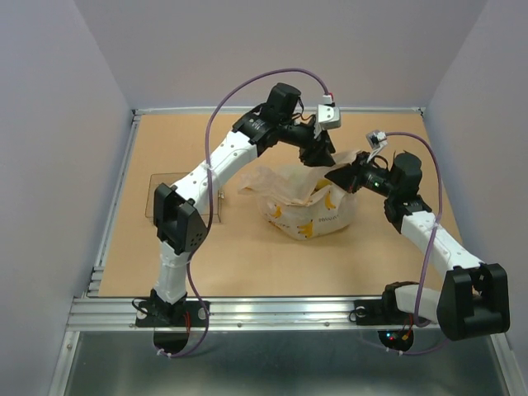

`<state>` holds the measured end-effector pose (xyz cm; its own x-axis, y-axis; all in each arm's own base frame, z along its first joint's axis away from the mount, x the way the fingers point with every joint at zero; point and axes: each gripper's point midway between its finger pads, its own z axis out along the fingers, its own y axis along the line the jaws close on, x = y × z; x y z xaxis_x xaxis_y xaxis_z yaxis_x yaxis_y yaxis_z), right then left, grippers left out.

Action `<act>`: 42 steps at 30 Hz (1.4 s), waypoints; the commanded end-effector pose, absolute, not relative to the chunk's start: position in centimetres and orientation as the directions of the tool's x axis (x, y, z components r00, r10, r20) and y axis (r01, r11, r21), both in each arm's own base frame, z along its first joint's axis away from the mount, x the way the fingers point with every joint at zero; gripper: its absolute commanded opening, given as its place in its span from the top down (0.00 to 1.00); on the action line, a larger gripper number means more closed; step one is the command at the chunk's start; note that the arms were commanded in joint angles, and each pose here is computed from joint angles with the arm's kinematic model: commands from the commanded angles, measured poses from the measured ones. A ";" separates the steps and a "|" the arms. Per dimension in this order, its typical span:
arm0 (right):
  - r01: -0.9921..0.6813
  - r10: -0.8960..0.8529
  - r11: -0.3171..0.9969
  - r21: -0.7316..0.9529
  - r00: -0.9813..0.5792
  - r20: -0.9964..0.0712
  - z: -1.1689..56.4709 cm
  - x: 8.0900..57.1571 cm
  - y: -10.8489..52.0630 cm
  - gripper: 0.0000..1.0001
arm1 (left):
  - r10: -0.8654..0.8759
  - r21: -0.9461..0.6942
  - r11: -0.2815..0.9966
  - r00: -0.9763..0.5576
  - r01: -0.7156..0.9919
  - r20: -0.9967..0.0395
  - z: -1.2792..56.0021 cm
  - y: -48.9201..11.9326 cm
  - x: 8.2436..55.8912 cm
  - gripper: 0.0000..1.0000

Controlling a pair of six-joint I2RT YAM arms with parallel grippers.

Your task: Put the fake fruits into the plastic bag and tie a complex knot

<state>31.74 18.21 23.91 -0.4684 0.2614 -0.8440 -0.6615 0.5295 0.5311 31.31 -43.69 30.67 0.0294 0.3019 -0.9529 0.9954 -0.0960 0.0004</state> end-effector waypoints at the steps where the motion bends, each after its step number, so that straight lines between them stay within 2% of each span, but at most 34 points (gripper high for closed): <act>1: -0.762 0.235 0.491 0.422 -0.351 -0.907 26.9 31.3 18.8 0.92 | 0.252 0.004 -0.171 0.048 0.985 -0.966 31.8 -44.5 30.3 0.47; 4: -0.774 0.226 0.481 0.412 -0.344 -0.911 27.0 31.1 18.8 0.91 | 0.244 -0.011 -0.190 0.037 0.982 -0.969 31.6 -44.8 30.2 0.56; 5: -0.777 0.224 0.480 0.407 -0.339 -0.914 27.1 31.0 18.8 0.91 | 0.244 -0.015 -0.194 0.034 0.981 -0.969 31.6 -44.8 30.1 0.65; 7: -0.782 0.220 0.478 0.400 -0.334 -0.916 27.1 30.8 18.9 0.88 | 0.240 -0.022 -0.204 0.028 0.979 -0.970 31.4 -45.0 30.1 0.74; 8: -0.784 0.221 0.479 0.396 -0.328 -0.918 27.3 30.7 18.8 0.84 | 0.241 -0.029 -0.206 0.022 0.978 -0.970 31.4 -45.0 30.0 0.81; 9: -0.784 0.220 0.479 0.395 -0.328 -0.918 27.2 30.6 18.8 0.79 | 0.232 -0.030 -0.210 0.020 0.977 -0.973 31.5 -45.1 30.1 1.00; 10: -0.783 0.218 0.481 0.393 -0.327 -0.919 27.0 30.5 18.8 0.62 | 0.234 -0.054 -0.206 -0.004 0.977 -0.972 31.4 -45.1 30.1 1.00; 12: -0.785 0.211 0.492 0.377 -0.313 -0.926 26.9 30.1 18.6 0.40 | 0.210 -0.047 -0.196 -0.005 0.980 -0.978 32.0 -45.3 30.4 1.00; 16: -0.780 0.198 0.504 0.371 -0.313 -0.929 26.0 29.6 18.4 0.27 | 0.171 -0.100 -0.149 -0.074 0.984 -0.983 32.6 -45.1 30.4 1.00; 19: -0.741 0.241 0.541 0.399 -0.318 -0.917 26.1 30.7 18.0 0.21 | 0.142 -0.113 -0.121 -0.095 0.986 -0.985 33.2 -45.5 30.8 1.00; 24: -0.637 0.350 0.622 0.455 -0.294 -0.889 26.3 33.7 17.1 0.21 | 0.094 -0.209 -0.072 -0.202 0.975 -0.975 34.2 -46.0 31.3 1.00; 29: -0.600 0.410 0.608 0.521 -0.325 -0.852 25.2 34.2 18.1 0.27 | 0.028 -0.249 -0.022 -0.248 0.968 -0.968 35.1 -45.9 31.7 1.00; 32: -0.574 0.410 0.625 0.529 -0.334 -0.848 24.0 34.3 17.9 0.37 | 0.000 -0.263 -0.005 -0.263 0.965 -0.965 35.5 -45.7 31.8 1.00; 35: -0.543 0.415 0.646 0.536 -0.339 -0.844 23.0 34.6 17.5 0.63 | -0.024 -0.282 0.002 -0.282 0.959 -0.959 35.8 -45.3 32.1 1.00; 36: -0.536 0.419 0.652 0.537 -0.336 -0.844 22.9 34.7 17.4 0.76 | -0.024 -0.286 0.004 -0.286 0.958 -0.958 35.8 -45.2 32.2 0.93; 37: -0.535 0.420 0.655 0.534 -0.330 -0.845 23.1 34.7 17.3 0.94 | -0.033 -0.283 0.019 -0.283 0.959 -0.959 36.3 -44.5 32.7 0.78; 38: -0.539 0.417 0.657 0.527 -0.323 -0.850 23.3 34.7 17.3 0.99 | -0.039 -0.284 0.037 -0.282 0.958 -0.959 36.6 -43.7 33.3 0.65; 39: -0.540 0.408 0.659 0.523 -0.328 -0.852 23.1 34.6 17.3 1.00 | -0.048 -0.280 0.063 -0.277 0.958 -0.960 37.1 -42.8 33.8 0.41; 41: -0.547 0.400 0.656 0.520 -0.332 -0.854 23.3 34.3 17.4 1.00 | -0.078 -0.248 0.155 -0.238 0.956 -0.968 38.5 -38.7 35.3 0.13; 42: -0.565 0.389 0.645 0.515 -0.337 -0.857 23.3 34.0 17.6 1.00 | -0.077 -0.205 0.203 -0.193 0.957 -0.978 39.2 -35.5 35.6 0.07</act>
